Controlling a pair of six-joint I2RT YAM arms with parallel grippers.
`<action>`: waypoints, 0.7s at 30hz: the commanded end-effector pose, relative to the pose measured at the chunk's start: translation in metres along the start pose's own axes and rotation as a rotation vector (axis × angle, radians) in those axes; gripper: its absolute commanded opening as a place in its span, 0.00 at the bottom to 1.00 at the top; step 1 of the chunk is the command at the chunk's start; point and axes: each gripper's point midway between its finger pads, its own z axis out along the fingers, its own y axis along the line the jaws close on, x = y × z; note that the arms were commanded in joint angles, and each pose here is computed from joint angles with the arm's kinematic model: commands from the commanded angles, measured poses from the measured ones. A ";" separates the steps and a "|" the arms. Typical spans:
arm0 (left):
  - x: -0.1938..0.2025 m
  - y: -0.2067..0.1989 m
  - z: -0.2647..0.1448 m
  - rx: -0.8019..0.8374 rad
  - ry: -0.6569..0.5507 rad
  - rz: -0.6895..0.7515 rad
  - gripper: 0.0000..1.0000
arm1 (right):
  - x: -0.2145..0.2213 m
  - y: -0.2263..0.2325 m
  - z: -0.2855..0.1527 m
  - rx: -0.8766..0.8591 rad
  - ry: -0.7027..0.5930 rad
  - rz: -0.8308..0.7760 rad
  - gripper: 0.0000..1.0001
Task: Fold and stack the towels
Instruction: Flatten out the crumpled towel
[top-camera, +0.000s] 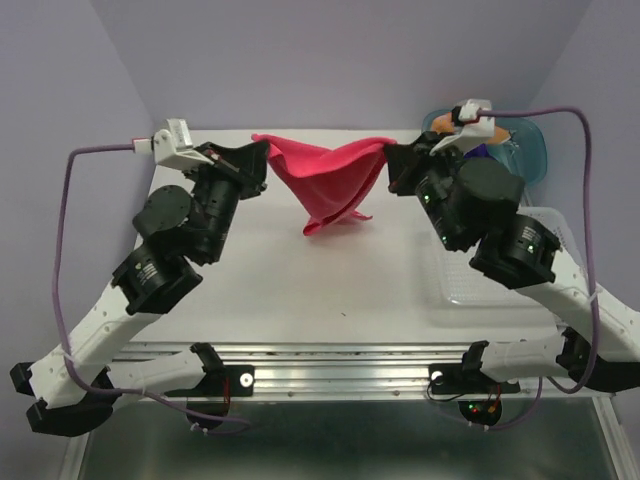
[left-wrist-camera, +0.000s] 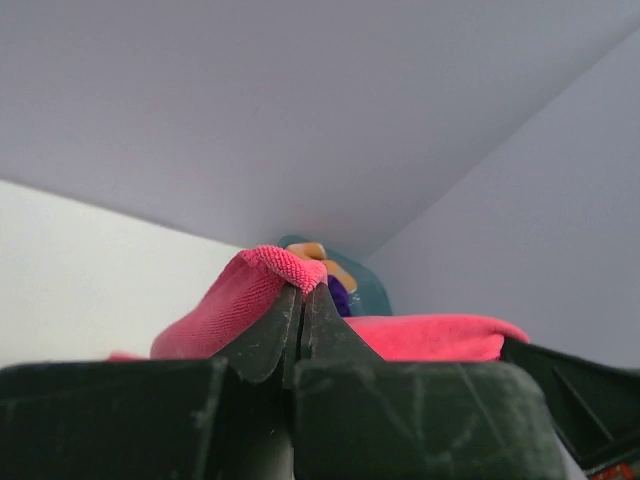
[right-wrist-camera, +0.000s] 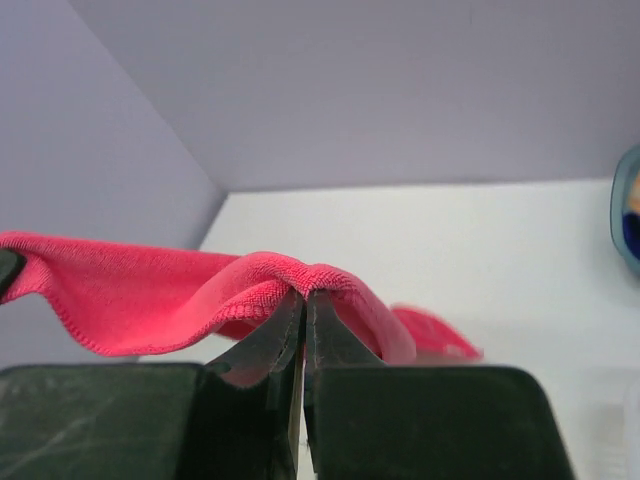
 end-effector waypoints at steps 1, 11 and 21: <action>-0.073 -0.040 -0.021 0.159 -0.125 0.029 0.00 | -0.086 0.017 -0.014 -0.087 -0.131 -0.075 0.01; -0.124 -0.074 -0.035 0.262 -0.197 0.046 0.00 | -0.147 0.045 -0.031 -0.231 -0.200 -0.087 0.01; -0.111 -0.019 0.046 -0.015 -0.234 0.174 0.00 | -0.122 -0.004 0.074 0.051 -0.212 -0.237 0.01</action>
